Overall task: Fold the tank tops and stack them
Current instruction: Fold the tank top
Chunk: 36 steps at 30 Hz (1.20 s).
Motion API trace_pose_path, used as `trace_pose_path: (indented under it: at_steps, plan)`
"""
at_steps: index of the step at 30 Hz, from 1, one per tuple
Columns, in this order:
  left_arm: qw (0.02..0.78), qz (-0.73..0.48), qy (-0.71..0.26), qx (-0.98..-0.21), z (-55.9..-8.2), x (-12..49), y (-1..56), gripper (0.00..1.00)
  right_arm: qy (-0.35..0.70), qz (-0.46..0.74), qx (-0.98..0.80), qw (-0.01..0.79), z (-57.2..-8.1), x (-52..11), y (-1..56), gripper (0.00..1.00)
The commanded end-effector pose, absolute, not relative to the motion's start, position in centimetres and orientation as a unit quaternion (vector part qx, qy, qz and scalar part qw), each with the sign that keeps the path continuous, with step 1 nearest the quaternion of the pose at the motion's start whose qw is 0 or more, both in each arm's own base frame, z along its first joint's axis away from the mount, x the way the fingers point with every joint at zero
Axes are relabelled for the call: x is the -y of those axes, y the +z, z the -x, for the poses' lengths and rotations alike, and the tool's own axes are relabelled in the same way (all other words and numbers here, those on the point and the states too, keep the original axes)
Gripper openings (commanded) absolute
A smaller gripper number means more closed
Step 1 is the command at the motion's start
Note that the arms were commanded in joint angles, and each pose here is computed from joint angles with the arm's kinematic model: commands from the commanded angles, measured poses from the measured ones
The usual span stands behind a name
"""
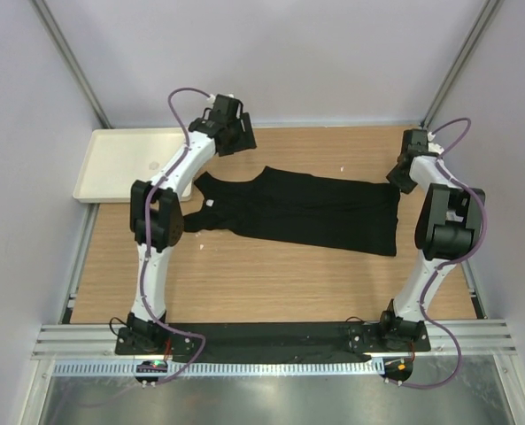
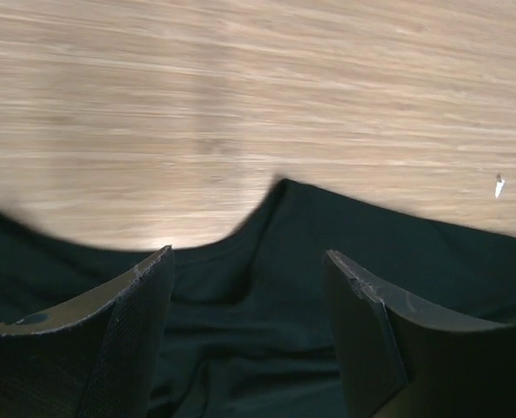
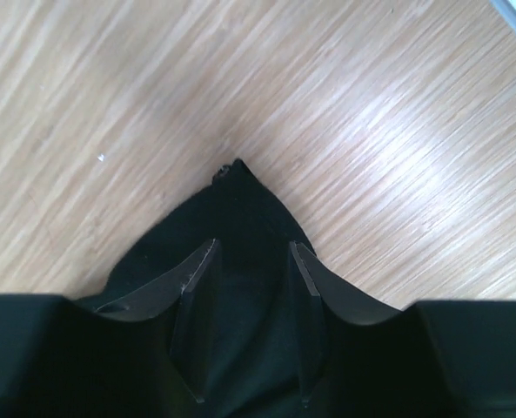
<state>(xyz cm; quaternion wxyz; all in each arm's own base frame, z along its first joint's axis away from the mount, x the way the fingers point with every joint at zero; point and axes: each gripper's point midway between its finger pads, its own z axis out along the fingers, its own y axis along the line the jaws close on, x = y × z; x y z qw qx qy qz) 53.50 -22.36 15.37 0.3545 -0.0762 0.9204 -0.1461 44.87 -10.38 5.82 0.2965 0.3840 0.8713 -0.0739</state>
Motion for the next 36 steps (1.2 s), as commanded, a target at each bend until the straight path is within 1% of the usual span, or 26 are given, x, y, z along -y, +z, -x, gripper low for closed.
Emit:
trace_pose_path:
  at_steps: [1,10,13,18,19,21,26,29,35,36]
  plan:
    - [0.343,0.066,-0.179,-0.920,-54.7,24.2,14.2,0.70,-0.058,-0.393,-0.850,0.346,-47.3,11.5,9.1,0.43]
    - [0.317,0.045,-0.212,-0.923,-55.4,27.3,10.2,0.69,-0.059,-0.392,-0.857,0.330,-49.7,12.2,7.2,0.43]
    - [0.317,0.040,-0.218,-0.922,-55.6,28.0,9.8,0.70,-0.052,-0.391,-0.862,0.317,-50.2,12.0,6.0,0.43]
    - [0.321,0.035,-0.228,-0.919,-55.6,29.3,10.1,0.70,-0.050,-0.394,-0.869,0.296,-49.6,11.6,4.0,0.42]
    - [0.322,0.035,-0.228,-0.918,-55.7,29.3,10.0,0.70,-0.049,-0.395,-0.868,0.296,-49.6,11.6,3.9,0.40]
    - [0.323,0.034,-0.232,-0.917,-55.7,29.8,10.2,0.70,-0.050,-0.397,-0.868,0.294,-49.5,11.6,3.6,0.27]
    - [0.327,0.033,-0.233,-0.915,-56.4,30.3,9.6,0.70,-0.049,-0.398,-0.867,0.295,-49.5,11.6,3.4,0.05]
    - [0.326,0.037,-0.234,-0.915,-56.8,30.5,9.1,0.70,-0.048,-0.399,-0.866,0.296,-49.5,11.6,3.3,0.01]
    - [0.319,0.051,-0.220,-0.921,-56.9,30.2,8.3,0.68,-0.047,-0.401,-0.864,0.300,-49.4,11.6,3.6,0.01]
    - [0.308,0.051,-0.212,-0.926,-56.7,30.0,7.2,0.67,-0.047,-0.401,-0.864,0.300,-49.4,11.6,3.6,0.01]
